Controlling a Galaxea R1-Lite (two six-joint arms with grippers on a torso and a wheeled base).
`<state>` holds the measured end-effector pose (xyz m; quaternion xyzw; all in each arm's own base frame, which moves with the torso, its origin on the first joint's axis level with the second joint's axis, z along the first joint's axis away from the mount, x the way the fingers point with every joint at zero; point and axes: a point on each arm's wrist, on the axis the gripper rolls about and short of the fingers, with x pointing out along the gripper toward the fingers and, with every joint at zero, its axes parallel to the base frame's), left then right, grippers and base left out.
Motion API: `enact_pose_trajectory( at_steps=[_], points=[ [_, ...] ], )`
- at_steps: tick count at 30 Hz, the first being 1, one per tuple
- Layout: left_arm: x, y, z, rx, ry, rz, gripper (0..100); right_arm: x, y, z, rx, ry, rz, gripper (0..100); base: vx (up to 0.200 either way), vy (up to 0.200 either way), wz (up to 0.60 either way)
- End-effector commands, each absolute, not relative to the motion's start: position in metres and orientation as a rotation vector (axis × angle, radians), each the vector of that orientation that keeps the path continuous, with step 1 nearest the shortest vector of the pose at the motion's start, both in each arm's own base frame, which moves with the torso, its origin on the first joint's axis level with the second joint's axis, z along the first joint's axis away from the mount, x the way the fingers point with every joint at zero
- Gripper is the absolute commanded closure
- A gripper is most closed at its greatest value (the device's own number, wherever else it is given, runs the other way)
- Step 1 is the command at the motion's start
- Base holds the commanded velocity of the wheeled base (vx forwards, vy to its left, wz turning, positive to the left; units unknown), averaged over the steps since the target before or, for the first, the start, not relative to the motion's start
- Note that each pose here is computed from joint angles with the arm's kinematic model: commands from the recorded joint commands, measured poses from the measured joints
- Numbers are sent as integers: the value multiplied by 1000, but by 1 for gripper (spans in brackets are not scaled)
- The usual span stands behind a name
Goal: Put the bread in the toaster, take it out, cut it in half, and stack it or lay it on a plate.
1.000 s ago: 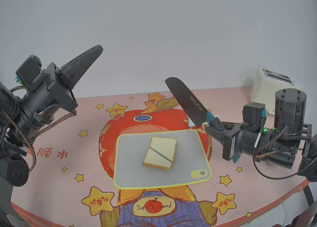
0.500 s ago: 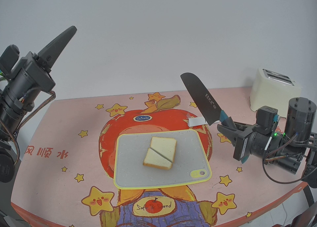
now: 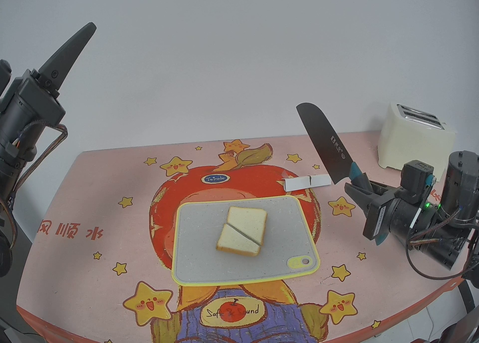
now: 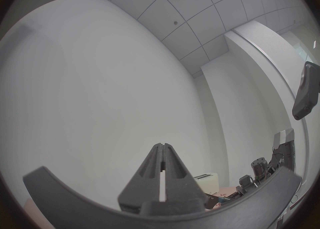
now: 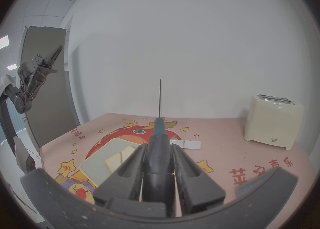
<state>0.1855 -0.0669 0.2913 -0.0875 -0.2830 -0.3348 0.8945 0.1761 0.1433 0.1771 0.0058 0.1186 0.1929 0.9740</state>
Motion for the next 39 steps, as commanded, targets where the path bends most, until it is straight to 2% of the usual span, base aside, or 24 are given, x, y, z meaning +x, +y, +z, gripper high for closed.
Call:
enact_pose_trajectory(
  at_steps=[1, 10, 16, 22, 39],
  points=[
    [180, -66, 287, -179, -574, -704, 100, 178, 147, 171, -3, 256, 375, 100, 0, 0, 0],
    [177, -65, 288, -175, -579, -703, 100, 193, 155, 166, 46, 246, 312, 100, 0, 0, 0],
    [177, -65, 287, -174, -576, -707, 100, 212, 156, 147, 44, 284, 258, 100, 0, 0, 0],
    [166, -68, 282, -167, -561, -778, 100, 231, 164, 125, 89, 319, 218, 100, 0, 0, 0],
    [163, -73, 279, -167, -549, -803, 100, 231, 168, 101, 47, 397, 212, 100, 0, 0, 0]
  ],
)
